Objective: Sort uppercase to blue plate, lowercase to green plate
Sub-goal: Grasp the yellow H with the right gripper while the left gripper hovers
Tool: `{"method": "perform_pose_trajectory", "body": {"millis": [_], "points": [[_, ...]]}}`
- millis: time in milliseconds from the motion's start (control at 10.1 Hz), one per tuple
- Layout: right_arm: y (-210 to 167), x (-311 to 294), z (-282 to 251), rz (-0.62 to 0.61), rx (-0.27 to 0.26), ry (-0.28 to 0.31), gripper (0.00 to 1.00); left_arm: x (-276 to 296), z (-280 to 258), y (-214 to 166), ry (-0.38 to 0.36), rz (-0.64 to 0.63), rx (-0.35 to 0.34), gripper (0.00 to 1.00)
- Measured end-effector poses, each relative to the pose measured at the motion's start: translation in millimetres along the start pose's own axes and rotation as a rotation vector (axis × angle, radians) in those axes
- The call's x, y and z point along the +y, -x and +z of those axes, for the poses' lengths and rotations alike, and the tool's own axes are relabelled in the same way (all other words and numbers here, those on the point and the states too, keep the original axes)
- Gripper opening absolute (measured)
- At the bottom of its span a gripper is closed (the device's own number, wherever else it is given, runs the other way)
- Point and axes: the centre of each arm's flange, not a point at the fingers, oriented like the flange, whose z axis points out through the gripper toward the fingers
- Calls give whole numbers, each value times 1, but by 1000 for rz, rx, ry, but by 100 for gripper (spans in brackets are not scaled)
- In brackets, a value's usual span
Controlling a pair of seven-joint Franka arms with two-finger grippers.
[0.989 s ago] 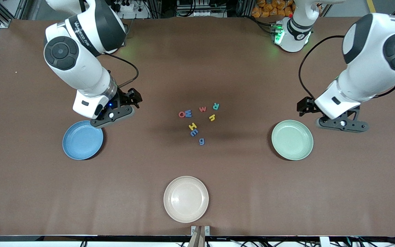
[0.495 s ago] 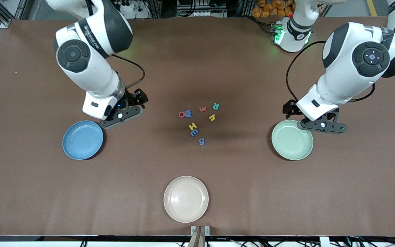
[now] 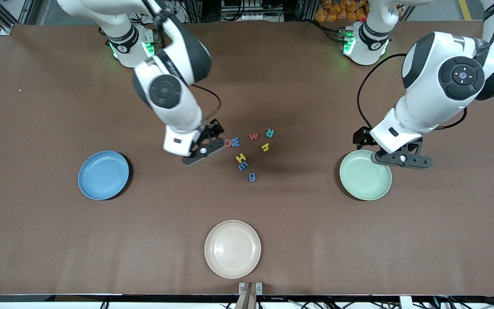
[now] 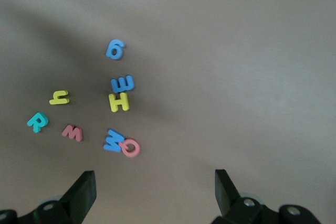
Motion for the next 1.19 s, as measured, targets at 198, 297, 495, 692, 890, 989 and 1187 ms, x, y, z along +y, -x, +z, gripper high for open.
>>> {"method": "perform_pose_trajectory", "body": {"millis": [198,297,495,692,890,989,1187], "points": [[-10,-22,54,-30,-39,7,100,7,19,-4,-4,13,-26,100],[-16,-28,72,-38,-52,9,100,15,29,-6,-11,30,-35,100],[-28,-32,100,-43,-42,9,98,23,41,-10,-18,45,-35,100],[-33,-41,128,-40,-2,6,94,23,46,-13,-17,45,-34,100],[-34,-51,141,-17,0,7,92,22,55,-15,-17,43,-42,100],[-33,-55,145,1,-4,7,89,22,59,-16,-17,43,-48,100],[-29,-67,154,26,-16,9,87,22,65,-17,-17,43,-57,100]]}}
